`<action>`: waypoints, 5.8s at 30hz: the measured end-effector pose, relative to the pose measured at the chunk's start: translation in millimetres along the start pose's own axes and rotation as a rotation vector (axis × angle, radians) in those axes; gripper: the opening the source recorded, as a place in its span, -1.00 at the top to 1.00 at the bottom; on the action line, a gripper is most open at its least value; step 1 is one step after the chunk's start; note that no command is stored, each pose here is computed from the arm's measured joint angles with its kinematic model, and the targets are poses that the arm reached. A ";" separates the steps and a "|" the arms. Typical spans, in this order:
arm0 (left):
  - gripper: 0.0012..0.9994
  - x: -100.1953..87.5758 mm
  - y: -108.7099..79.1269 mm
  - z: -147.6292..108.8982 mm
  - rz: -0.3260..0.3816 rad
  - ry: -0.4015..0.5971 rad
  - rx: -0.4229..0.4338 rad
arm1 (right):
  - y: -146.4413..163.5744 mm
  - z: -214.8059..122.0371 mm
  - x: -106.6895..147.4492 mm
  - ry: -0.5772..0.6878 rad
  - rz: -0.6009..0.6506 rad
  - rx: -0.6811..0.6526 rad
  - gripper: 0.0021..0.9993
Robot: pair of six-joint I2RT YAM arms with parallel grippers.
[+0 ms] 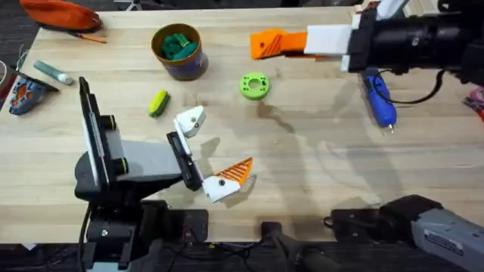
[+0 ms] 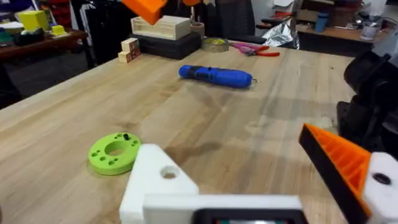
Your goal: Pick up the gripper from the table and insert it into the empty holder that is missing its gripper. Then pick up a screw, insert it into the mounting hole, and use the screwdriver to tighten it. Finally, clean up the table by picking up the vegetable and placing it into the bucket.
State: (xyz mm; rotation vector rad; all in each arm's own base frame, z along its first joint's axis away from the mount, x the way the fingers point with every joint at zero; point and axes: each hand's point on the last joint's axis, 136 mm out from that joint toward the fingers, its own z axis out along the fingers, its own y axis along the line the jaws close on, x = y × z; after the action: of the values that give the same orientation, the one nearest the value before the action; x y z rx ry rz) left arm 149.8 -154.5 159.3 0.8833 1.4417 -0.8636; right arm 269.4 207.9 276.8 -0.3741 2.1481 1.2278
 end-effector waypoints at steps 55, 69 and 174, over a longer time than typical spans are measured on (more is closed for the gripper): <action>-0.97 0.0 0.1 0.0 0.000 0.000 0.000 | -37.9 94.8 91.0 0.517 0.435 -0.647 1.00; -0.97 0.0 0.0 0.0 0.000 0.000 0.000 | -32.6 94.1 104.8 0.541 0.442 -0.653 1.00; -0.97 0.0 0.9 0.0 0.001 0.000 -0.005 | 0.8 107.6 109.9 0.622 0.402 -0.685 1.00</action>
State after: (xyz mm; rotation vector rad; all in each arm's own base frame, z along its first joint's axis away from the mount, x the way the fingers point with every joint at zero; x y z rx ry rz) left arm 150.6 -154.1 159.4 0.8802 1.4429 -0.8590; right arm 226.0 306.4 166.9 -0.7047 2.2954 2.3354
